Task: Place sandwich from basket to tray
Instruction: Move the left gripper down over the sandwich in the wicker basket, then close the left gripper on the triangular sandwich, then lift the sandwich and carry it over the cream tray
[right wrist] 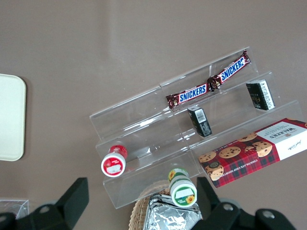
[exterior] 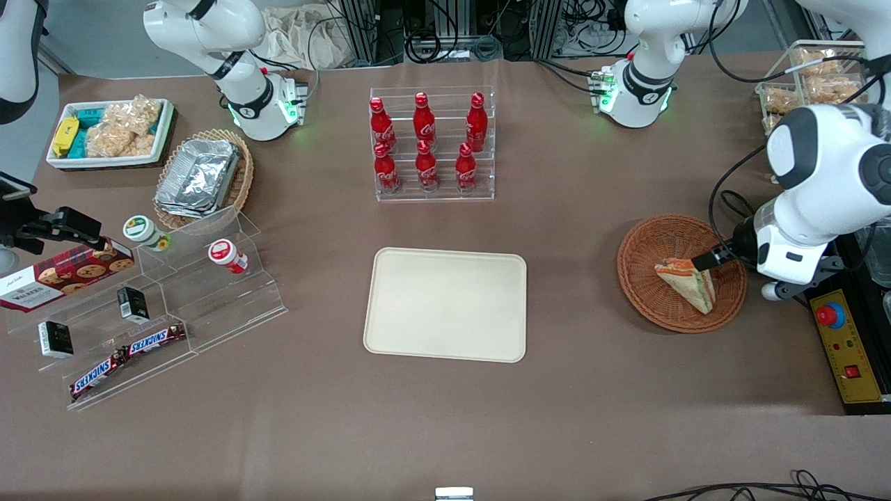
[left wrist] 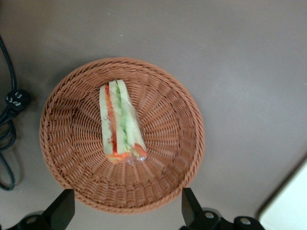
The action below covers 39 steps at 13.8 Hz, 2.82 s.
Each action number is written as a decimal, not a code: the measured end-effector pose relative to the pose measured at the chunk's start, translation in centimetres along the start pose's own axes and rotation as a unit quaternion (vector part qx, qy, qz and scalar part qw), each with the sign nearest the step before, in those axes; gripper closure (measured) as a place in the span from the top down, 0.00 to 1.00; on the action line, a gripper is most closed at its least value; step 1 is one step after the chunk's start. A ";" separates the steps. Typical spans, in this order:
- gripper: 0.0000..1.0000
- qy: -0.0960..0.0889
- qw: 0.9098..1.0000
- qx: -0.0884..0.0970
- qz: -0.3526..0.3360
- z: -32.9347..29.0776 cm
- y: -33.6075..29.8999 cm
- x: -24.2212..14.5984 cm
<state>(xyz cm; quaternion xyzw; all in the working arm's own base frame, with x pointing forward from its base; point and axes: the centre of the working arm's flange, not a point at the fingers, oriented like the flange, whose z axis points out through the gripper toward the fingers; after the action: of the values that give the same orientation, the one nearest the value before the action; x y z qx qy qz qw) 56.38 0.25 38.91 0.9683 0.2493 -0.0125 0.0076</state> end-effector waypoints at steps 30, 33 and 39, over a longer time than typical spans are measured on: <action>0.31 0.019 0.991 0.021 -0.133 10.6 -3.0 2.1; 0.20 -0.001 0.993 0.047 -0.108 3.6 -2.1 2.8; 0.17 -0.013 0.999 0.045 -0.002 -9.8 10.6 -1.4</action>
<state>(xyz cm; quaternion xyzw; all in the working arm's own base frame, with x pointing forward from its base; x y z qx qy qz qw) 60.43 -9.52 48.82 0.9670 0.2501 -0.0359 -0.0324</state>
